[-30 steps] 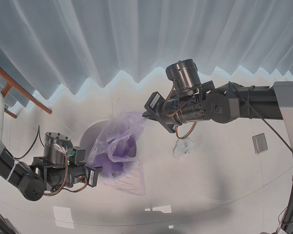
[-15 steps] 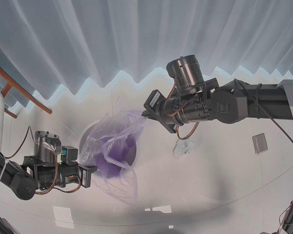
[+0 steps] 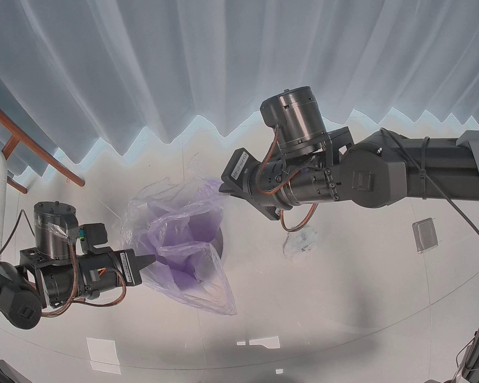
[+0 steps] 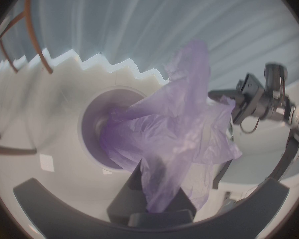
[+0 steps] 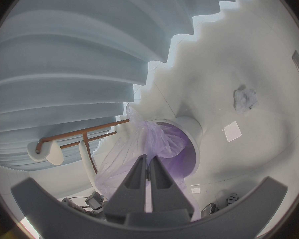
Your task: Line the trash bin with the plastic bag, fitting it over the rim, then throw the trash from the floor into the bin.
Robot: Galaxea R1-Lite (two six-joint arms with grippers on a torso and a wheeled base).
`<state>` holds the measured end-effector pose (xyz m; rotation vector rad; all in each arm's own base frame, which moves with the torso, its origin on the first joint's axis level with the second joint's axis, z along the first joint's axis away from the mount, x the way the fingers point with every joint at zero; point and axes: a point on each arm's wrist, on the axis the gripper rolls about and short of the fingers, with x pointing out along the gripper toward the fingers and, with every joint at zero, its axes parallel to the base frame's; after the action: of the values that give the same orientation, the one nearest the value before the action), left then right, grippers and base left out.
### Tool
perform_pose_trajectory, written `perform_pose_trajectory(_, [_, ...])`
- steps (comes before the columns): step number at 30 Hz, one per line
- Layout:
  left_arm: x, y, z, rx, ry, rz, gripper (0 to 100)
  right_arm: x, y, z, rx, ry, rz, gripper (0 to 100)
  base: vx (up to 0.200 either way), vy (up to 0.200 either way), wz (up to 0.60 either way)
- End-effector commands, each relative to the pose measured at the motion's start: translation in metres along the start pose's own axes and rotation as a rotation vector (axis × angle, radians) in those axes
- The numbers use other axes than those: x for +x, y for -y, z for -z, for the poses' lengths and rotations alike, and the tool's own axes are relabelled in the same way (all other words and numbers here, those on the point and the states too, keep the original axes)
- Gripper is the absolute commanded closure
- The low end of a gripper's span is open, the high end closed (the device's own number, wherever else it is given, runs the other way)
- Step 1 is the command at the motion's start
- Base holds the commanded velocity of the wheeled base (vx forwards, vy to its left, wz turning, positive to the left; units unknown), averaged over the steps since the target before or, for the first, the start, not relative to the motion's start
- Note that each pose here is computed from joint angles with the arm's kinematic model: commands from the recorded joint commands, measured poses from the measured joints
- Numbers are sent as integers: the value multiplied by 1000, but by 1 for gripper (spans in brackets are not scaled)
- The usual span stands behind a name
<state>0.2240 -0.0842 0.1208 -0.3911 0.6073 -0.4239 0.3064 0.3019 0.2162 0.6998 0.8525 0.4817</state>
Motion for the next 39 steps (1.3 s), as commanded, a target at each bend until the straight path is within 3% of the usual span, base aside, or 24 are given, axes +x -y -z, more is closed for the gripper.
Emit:
perform_pose_trajectory(1, [-29,17,-7,-175,101,89,100,4,-5,-2,-36,-16,-32,100,0,0,0])
perform_pose_trajectory(2, [-32,18,-9,-197,111,103,100,4,-5,-3,-37,-19,-36,100,0,0,0])
perform_pose_trajectory(4, [-42,31,-14,-342,151,193,100,6,-10,-5,-40,-22,-58,100,0,0,0])
perform_pose_trajectory(5, [-42,31,-15,-350,155,198,100,6,-10,-5,-39,-22,-57,100,0,0,0])
perform_pose_trajectory(7, [-46,34,-19,-449,186,241,100,12,-11,-7,-43,-29,-47,100,0,0,0])
perform_pose_trajectory(14, [-46,27,-6,-459,148,216,100,21,-12,-10,-63,-33,-32,100,0,0,0])
perform_pose_trajectory(18, [-44,26,0,-428,115,204,100,25,-11,-11,-83,-29,-30,100,0,0,0])
perform_pose_trajectory(25, [-29,8,3,-260,84,89,100,23,-10,-15,-119,-17,-30,100,0,0,0])
perform_pose_trajectory(26, [-26,2,4,-208,55,50,100,24,-9,-16,-120,-16,-29,100,0,0,0])
perform_pose_trajectory(29, [-17,0,1,-163,-5,13,100,29,-7,-16,-136,-19,-26,100,0,0,0])
perform_pose_trajectory(34, [2,-1,-15,-137,-82,-40,100,51,8,-9,-189,-51,17,100,0,0,0])
perform_pose_trajectory(39, [11,-15,-41,-76,-66,-101,100,61,22,-14,-179,-53,52,100,0,0,0])
